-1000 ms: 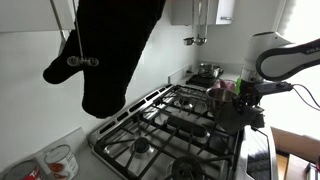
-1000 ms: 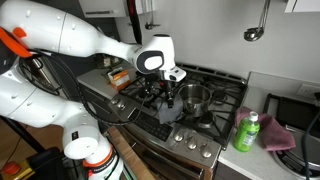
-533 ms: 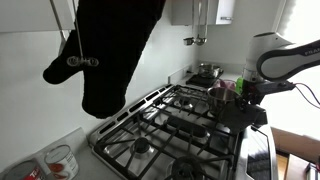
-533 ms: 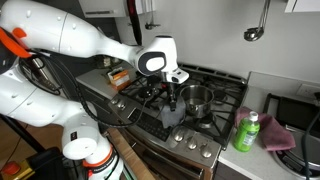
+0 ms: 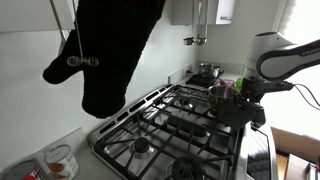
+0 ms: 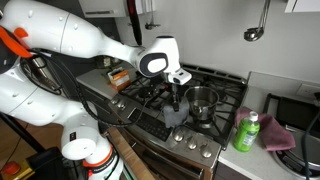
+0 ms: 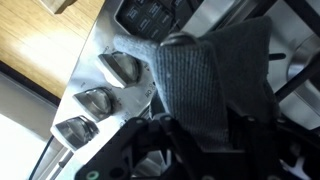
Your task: Move the pot to the right plate, remove the towel and put it on the stove
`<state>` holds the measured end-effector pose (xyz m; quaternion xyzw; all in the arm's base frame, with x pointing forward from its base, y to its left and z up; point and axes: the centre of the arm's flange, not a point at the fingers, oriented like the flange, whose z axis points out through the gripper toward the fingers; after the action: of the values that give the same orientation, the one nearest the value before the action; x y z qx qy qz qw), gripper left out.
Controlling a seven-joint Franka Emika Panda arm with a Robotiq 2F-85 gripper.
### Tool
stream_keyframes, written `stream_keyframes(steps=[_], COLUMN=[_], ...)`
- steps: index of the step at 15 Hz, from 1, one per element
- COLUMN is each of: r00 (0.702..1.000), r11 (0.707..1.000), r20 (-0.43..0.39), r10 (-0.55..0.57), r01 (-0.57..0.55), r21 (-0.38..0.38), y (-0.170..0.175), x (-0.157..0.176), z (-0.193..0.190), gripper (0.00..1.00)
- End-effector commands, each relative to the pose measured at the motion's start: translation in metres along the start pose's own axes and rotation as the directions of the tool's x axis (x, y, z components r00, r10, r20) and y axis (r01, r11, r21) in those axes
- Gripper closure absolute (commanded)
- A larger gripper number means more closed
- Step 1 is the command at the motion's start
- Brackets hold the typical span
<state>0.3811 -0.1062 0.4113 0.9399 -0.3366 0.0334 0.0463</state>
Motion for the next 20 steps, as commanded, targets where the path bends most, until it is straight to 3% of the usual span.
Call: stream_keyframes(steps=[1, 7, 9, 11, 16, 19, 20], r00=[0.997, 0.994, 0.994, 0.994, 0.993, 0.994, 0.994], r11=[0.998, 0.994, 0.994, 0.994, 0.993, 0.993, 0.993], r20=[-0.036, -0.035, -0.036, -0.038, -0.028, -0.016, -0.012], r10=[0.062, 0.102, 0.104, 0.105, 0.119, 0.109, 0.106], r01=[-0.062, -0.101, -0.103, -0.105, -0.119, -0.110, -0.107], r21=[-0.005, 0.033, 0.024, 0.012, -0.021, -0.035, -0.040], y=[0.007, 0.006, 0.007, 0.007, 0.015, 0.019, 0.020], x=[0.015, 0.020, 0.019, 0.016, 0.003, -0.004, -0.007], z=[0.006, 0.004, 0.000, -0.003, -0.022, -0.032, -0.035], gripper=[0.89, 0.89, 0.41, 0.36, 0.01, 0.00, 0.25])
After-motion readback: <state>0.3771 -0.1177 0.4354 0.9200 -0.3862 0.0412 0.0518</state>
